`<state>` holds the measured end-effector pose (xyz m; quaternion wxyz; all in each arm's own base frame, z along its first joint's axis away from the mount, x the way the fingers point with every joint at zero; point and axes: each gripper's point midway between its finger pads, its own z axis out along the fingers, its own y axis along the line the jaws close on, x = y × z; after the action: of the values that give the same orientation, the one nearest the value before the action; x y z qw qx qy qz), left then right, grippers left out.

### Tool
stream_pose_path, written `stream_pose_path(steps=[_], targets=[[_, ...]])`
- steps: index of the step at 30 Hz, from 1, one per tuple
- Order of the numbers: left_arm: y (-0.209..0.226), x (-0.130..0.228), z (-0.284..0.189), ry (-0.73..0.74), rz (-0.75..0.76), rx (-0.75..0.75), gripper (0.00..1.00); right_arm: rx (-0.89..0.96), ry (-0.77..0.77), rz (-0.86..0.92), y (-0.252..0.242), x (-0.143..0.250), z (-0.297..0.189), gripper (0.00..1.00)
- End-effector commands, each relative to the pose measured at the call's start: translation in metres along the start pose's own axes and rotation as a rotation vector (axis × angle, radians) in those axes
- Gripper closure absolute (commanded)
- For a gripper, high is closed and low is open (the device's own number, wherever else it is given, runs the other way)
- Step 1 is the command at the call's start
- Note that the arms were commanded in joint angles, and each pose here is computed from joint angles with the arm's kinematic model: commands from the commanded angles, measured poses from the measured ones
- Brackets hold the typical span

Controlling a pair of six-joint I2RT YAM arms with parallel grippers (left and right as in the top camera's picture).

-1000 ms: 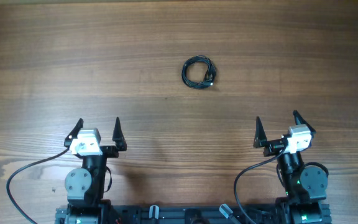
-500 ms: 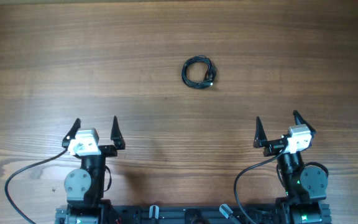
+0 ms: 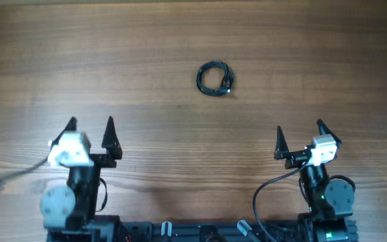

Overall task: Untangle cables
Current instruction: 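Move both grippers forward toward the coiled black cable bundle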

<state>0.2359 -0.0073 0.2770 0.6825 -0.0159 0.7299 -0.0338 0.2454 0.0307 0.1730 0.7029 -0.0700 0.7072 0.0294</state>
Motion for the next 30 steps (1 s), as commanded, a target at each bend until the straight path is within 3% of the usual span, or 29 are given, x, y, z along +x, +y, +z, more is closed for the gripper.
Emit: stream_pose_path(steps=[1,2,9,12,15,17,24,30], targets=[[-0.01,-0.037,0.018,0.088,-0.005,0.036,0.17,-0.008,-0.012,0.007,0.001,-0.002,-0.001,0.0],[-0.011,-0.046,0.024,0.122,-0.005,0.033,0.0,-0.007,-0.012,0.007,0.001,-0.002,-0.001,0.0],[-0.013,-0.072,0.078,0.356,-0.008,0.016,0.0,-0.034,-0.081,0.003,0.005,-0.019,-0.001,0.0],[-0.015,-0.082,0.086,0.355,-0.006,0.02,0.0,-0.072,-0.263,-0.005,0.011,-0.065,-0.01,0.0],[-0.015,-0.083,0.084,0.35,0.052,0.03,0.0,-0.093,-0.374,-0.006,0.013,-0.11,-0.025,0.0],[-0.014,-0.082,0.084,0.357,0.073,0.034,0.0,-0.11,-0.396,0.086,0.012,-0.141,-0.037,0.0],[-0.016,-0.081,0.085,0.358,0.071,0.042,0.0,0.063,-0.136,0.068,-0.019,-0.216,-0.078,0.0],[-0.017,-0.067,0.09,0.412,0.063,0.051,0.0,0.011,0.248,0.078,-0.016,-0.225,-0.006,0.0]])
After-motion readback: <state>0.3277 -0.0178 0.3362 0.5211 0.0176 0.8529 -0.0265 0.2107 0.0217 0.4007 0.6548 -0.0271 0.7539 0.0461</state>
